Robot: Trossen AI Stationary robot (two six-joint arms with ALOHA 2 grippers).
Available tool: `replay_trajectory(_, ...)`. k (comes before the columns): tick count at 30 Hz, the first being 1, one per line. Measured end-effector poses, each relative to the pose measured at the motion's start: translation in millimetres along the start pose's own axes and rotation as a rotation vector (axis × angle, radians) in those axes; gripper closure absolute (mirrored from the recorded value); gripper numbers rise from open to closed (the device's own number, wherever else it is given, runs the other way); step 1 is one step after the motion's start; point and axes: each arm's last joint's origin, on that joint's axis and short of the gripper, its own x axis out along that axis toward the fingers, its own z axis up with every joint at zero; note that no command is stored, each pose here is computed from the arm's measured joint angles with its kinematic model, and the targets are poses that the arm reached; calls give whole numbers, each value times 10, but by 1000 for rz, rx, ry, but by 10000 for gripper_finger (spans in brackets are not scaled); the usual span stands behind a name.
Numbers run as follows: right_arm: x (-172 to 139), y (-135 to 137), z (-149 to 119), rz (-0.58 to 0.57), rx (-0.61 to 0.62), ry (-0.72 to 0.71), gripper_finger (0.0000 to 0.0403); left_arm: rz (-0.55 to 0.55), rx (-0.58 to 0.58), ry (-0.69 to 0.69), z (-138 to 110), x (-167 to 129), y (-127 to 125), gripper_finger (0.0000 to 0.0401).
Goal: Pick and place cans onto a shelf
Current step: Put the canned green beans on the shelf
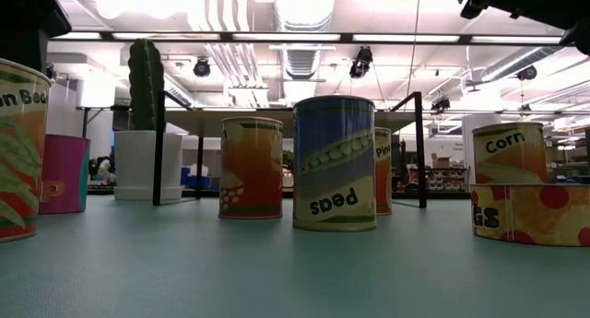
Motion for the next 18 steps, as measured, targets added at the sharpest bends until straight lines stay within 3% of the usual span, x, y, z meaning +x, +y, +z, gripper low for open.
replay_trajectory(18,0,3,-8,4,-7,8,394,32,57,24,-21,92,-33,17)
